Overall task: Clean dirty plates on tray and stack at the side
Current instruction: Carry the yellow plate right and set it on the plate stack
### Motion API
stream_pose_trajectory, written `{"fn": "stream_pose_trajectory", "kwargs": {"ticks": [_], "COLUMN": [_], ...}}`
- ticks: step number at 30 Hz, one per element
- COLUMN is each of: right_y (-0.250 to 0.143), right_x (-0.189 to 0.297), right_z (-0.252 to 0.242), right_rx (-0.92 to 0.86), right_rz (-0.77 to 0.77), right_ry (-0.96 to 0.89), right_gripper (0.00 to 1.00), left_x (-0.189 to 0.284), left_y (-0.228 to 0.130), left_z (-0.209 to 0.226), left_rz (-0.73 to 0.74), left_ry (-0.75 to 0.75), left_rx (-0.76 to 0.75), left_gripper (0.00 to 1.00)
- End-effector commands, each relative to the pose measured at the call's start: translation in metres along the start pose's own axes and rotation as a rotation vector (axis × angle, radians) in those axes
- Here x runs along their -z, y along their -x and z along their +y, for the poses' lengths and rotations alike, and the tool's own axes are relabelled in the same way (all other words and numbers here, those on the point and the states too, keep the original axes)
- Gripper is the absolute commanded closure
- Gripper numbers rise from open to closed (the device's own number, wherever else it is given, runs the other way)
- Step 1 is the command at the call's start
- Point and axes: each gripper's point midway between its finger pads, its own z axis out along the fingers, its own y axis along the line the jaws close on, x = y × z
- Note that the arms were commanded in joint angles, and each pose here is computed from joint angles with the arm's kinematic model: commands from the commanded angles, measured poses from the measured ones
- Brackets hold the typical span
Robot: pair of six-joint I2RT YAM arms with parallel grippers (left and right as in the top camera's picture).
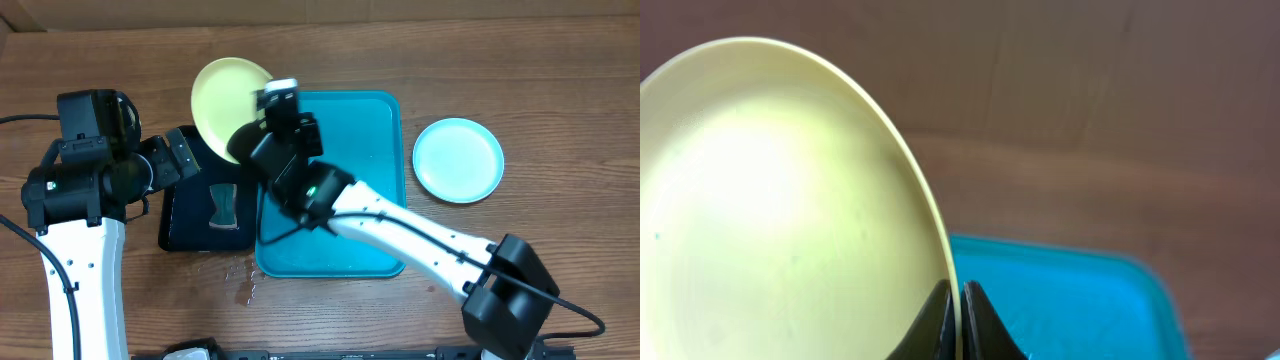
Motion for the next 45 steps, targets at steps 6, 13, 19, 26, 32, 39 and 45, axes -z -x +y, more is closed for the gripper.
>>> {"fn": "stream_pose_trajectory", "kwargs": {"ticks": [6, 13, 19, 26, 32, 39, 45], "right_y": [-0.024, -0.038, -0.059, -0.087, -0.112, -0.150, -0.185], "right_x": [-0.022, -0.049, -0.060, -0.045, -0.022, -0.005, 0.004], "right_z": [-0.021, -0.114, -0.211, -0.329, -0.382, -0.385, -0.382], "right_rx": [-0.453, -0.511, -0.629, -0.781, -0.863, -0.859, -0.845], "right_rz": [0.364, 0.485, 0.615, 0.722, 0.801, 0.915, 0.989], "right_ry": [0.186, 0.006, -0.165, -0.419, -0.552, -0.611, -0.639], "right_gripper": [0.96, 0.96, 0.96, 0.96, 0.96, 0.96, 0.96], "left_x": [0.002, 0.002, 0.002, 0.002, 0.002, 0.002, 0.002], "left_y": [0.005, 0.005, 0.005, 0.005, 0.005, 0.005, 0.005], "left_z": [0.003, 0.003, 0.003, 0.003, 0.003, 0.003, 0.003], "left_rz": [-0.014, -0.014, -0.014, -0.014, -0.014, -0.014, -0.014], "left_ry": [0.012, 0.012, 0.012, 0.012, 0.012, 0.012, 0.012], "left_rx": [0.014, 0.014, 0.014, 0.014, 0.014, 0.014, 0.014], "left_gripper": [0.00, 0.00, 0.00, 0.00, 0.00, 0.00, 0.00]}}
